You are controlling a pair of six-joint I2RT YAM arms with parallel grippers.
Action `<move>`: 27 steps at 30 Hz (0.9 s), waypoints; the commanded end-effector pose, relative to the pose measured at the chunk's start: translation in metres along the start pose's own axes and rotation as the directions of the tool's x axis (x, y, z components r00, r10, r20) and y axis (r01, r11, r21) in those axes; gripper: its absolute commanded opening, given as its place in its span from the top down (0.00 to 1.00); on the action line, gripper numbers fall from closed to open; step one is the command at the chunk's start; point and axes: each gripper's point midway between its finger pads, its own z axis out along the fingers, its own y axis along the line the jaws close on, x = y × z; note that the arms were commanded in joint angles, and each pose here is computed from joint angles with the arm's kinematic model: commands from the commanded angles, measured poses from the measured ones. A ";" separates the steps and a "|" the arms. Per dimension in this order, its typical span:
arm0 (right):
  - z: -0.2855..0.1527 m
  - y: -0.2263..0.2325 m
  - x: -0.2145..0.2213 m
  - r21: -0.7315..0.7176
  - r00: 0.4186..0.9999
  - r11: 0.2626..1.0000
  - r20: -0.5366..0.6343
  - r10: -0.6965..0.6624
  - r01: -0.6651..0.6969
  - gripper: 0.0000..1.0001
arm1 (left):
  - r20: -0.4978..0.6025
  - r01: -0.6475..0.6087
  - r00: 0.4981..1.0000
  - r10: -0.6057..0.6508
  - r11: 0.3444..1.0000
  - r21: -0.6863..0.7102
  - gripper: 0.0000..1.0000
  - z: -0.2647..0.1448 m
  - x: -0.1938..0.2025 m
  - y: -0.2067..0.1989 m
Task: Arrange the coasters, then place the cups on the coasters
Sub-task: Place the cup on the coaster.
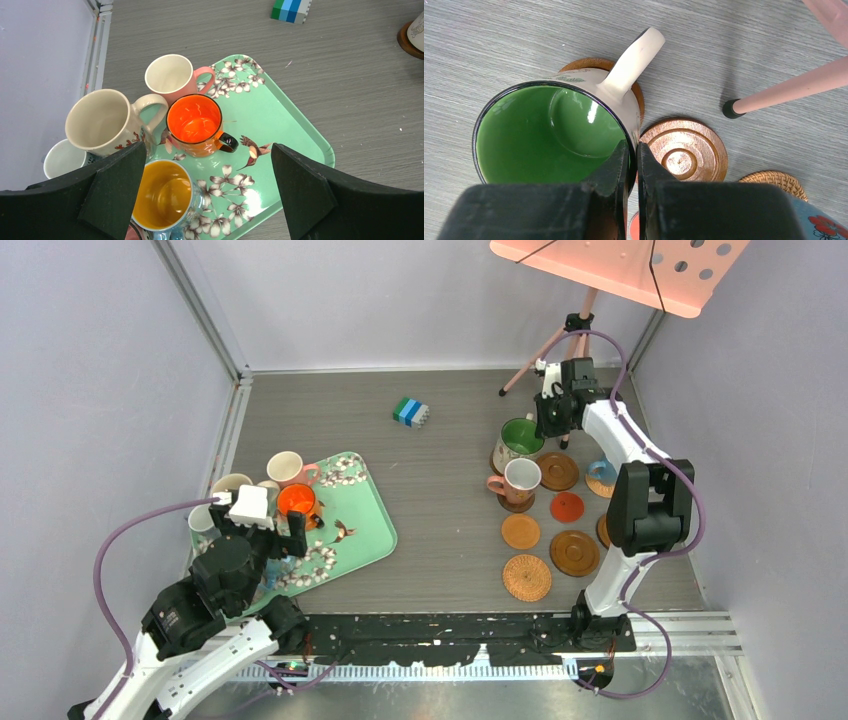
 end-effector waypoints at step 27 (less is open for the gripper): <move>-0.011 0.011 -0.048 0.033 0.990 0.997 0.121 -0.066 0.063 0.94 | 0.028 0.008 1.000 -0.008 1.000 0.000 0.01 0.004 -0.011 -0.004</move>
